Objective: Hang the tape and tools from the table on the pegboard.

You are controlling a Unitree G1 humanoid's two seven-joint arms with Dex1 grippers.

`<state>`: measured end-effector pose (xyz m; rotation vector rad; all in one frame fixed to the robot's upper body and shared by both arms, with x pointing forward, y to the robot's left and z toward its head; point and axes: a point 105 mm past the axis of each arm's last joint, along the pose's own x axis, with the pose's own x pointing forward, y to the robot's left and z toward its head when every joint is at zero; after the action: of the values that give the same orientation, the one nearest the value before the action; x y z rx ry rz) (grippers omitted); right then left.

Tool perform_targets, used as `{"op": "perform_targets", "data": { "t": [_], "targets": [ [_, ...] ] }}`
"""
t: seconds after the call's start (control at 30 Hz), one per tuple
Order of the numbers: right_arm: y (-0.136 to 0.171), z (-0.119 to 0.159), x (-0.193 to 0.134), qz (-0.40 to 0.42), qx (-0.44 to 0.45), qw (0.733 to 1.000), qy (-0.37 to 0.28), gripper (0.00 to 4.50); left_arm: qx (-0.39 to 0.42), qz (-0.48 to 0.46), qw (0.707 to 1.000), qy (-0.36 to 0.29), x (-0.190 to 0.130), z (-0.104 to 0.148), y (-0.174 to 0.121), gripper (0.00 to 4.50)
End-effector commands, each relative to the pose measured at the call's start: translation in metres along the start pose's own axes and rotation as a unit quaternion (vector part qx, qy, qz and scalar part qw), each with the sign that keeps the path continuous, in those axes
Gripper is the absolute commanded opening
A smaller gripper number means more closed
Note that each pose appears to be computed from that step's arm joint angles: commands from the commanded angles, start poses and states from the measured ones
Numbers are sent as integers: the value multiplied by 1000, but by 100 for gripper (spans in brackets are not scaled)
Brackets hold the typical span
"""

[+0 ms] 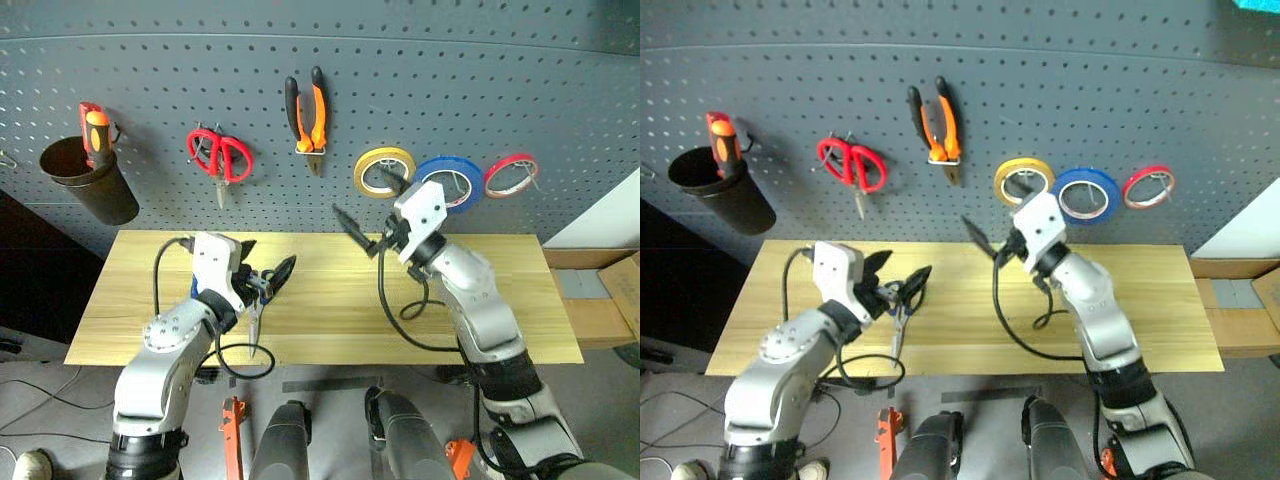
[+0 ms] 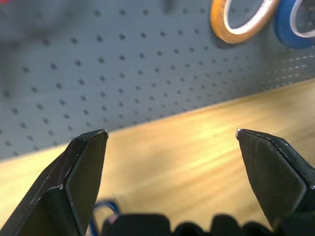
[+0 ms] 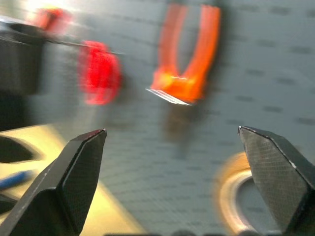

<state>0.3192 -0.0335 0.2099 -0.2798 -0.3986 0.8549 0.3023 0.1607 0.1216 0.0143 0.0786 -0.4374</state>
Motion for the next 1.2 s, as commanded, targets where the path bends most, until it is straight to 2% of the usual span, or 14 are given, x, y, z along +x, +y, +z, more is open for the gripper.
{"op": "perform_targets", "data": {
  "t": [0.03, 0.17, 0.23, 0.47, 0.63, 0.8, 0.9, 1.2],
  "targets": [
    [17, -4, -19, 67, -8, 998, 18, 446, 6, 46, 999, 8, -3, -10, 3, 450],
    [47, -23, -39, 163, -15, 985, 48, 446, 22, 145, 986, 84, -5, -50, 28, 450],
    [56, -35, -44, 186, -8, 981, 60, 446, 30, 177, 977, 114, -5, -68, 34, 450],
    [88, -77, -54, 263, 8, 960, 100, 446, -14, 212, 957, 200, -6, -125, 31, 450],
    [94, -87, -58, 284, 6, 953, 107, 446, -25, 224, 946, 233, -15, -144, 33, 450],
    [87, -92, -57, 266, 23, 956, 119, 446, -45, 230, 940, 249, -14, -154, 34, 450],
    [83, -94, -58, 258, 28, 958, 126, 450, -44, 221, 942, 249, -10, -153, 35, 392],
    [78, -97, -56, 240, 37, 961, 133, 450, -32, 219, 946, 238, -4, -144, 44, 80]
  ]
}}
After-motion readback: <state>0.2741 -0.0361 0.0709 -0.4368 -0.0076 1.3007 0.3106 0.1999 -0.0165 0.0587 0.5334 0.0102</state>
